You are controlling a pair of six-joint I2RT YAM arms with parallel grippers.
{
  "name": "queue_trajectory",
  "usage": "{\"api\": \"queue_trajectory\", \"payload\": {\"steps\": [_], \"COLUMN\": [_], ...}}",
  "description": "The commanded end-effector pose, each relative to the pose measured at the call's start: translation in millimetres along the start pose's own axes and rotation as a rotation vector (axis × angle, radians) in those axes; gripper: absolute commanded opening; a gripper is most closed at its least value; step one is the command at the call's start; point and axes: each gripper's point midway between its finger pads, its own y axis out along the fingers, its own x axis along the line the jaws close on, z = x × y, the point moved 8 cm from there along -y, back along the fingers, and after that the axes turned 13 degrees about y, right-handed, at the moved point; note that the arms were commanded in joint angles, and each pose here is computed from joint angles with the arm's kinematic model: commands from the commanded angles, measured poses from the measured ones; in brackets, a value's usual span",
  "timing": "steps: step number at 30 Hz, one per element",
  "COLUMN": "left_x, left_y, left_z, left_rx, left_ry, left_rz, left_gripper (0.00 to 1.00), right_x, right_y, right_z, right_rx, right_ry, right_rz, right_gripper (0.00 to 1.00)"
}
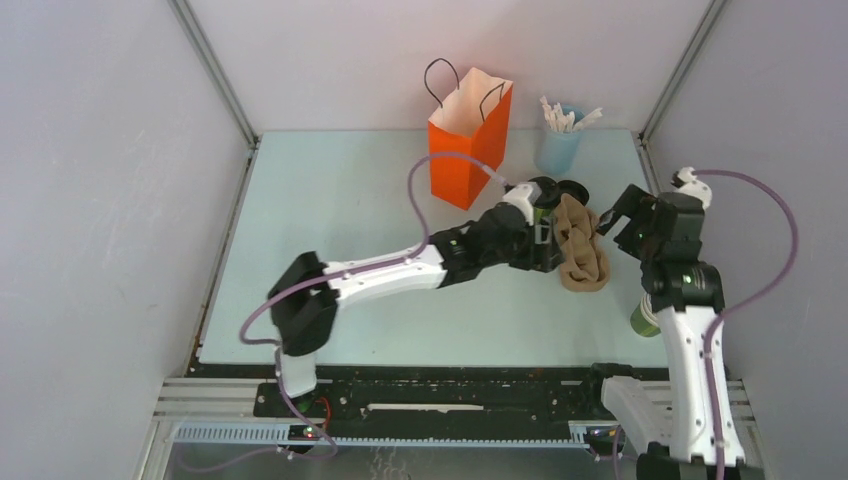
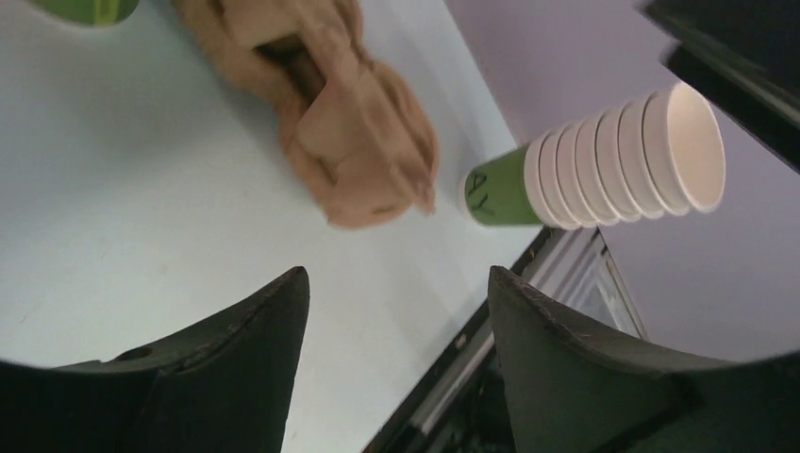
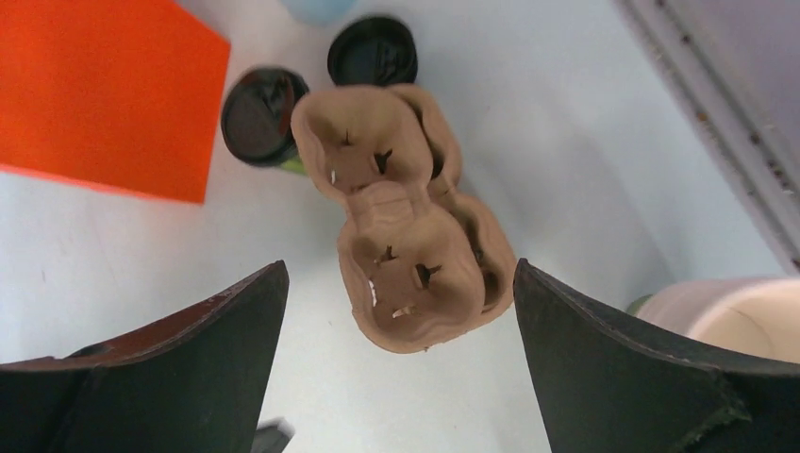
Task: Pack the takeout coffee
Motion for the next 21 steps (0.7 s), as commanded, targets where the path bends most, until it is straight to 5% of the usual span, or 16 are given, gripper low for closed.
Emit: {"api": "queue_trajectory", "payload": {"steps": [1, 12, 21], "left_x": [-16, -16, -20], "left_y": [36, 96, 106], "left_z": [-23, -11, -11], "left_rx": [-0.054, -0.005, 0.024], "left_ry": [-0.009, 0.012, 0.029], "left_rz": [-0.057, -0.180, -0.180], "left_gripper": [0.72, 0.56, 0.31], "right_x": [-3, -2, 1], "right_y": [-40, -63, -69], "right_z": [-25, -27, -22], "right_rx": [-0.217, -0.265, -0.233], "right_ry": [0.077, 0.068, 0.011], "right_rz": [0.024, -0.051, -0.114], "right_gripper": [0.97, 0.95, 0.95]}}
